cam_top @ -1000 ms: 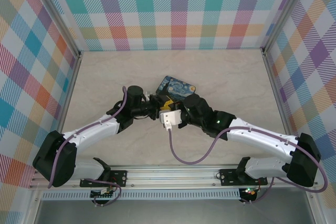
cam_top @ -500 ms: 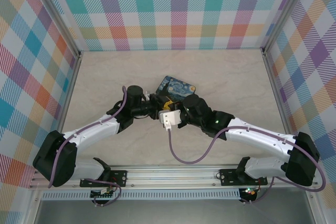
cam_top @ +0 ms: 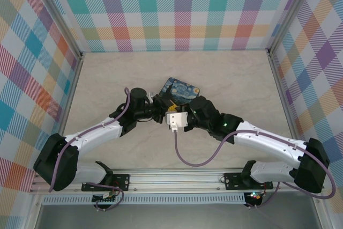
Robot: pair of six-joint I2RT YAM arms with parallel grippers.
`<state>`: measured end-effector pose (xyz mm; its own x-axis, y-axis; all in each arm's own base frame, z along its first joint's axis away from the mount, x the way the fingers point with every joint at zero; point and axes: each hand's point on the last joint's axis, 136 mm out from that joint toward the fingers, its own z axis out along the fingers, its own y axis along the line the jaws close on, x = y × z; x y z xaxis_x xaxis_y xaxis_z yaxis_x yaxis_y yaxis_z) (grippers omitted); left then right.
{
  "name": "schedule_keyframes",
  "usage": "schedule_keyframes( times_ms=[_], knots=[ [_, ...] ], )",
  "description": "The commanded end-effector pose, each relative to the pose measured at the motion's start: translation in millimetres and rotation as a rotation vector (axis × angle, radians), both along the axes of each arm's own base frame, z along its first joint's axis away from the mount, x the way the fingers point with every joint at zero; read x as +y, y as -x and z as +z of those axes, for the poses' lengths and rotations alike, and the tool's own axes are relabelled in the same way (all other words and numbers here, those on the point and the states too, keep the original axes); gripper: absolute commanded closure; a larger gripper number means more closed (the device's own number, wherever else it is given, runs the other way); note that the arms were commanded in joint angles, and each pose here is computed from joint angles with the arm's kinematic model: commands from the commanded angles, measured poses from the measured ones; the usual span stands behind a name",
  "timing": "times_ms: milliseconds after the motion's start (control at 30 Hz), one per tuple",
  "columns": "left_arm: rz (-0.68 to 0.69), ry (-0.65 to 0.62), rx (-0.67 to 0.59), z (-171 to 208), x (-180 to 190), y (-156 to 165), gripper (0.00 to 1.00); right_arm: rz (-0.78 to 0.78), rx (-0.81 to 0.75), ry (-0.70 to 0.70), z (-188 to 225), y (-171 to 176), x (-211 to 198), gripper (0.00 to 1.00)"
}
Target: Unlock a padlock with a key
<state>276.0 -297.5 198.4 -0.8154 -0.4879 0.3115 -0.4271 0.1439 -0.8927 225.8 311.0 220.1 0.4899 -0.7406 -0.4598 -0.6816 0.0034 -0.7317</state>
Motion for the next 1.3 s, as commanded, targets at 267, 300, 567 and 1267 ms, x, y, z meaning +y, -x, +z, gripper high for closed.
schedule_keyframes(
  times_ms=[267,300,567,1267],
  knots=[
    [0.151,-0.227,-0.444,24,30,-35,1.00,-0.086,0.257,-0.227,21,14,-15,0.69],
    [0.158,-0.236,-0.482,27,31,-38,1.00,-0.102,0.299,-0.262,25,15,-16,0.67],
    [0.175,-0.316,-0.884,71,34,-44,1.00,-0.306,0.921,-0.778,71,-1,-33,0.52],
    [0.086,-0.132,-1.287,166,11,-4,1.00,-0.038,1.426,-1.116,98,-10,-6,0.40]
  ],
)
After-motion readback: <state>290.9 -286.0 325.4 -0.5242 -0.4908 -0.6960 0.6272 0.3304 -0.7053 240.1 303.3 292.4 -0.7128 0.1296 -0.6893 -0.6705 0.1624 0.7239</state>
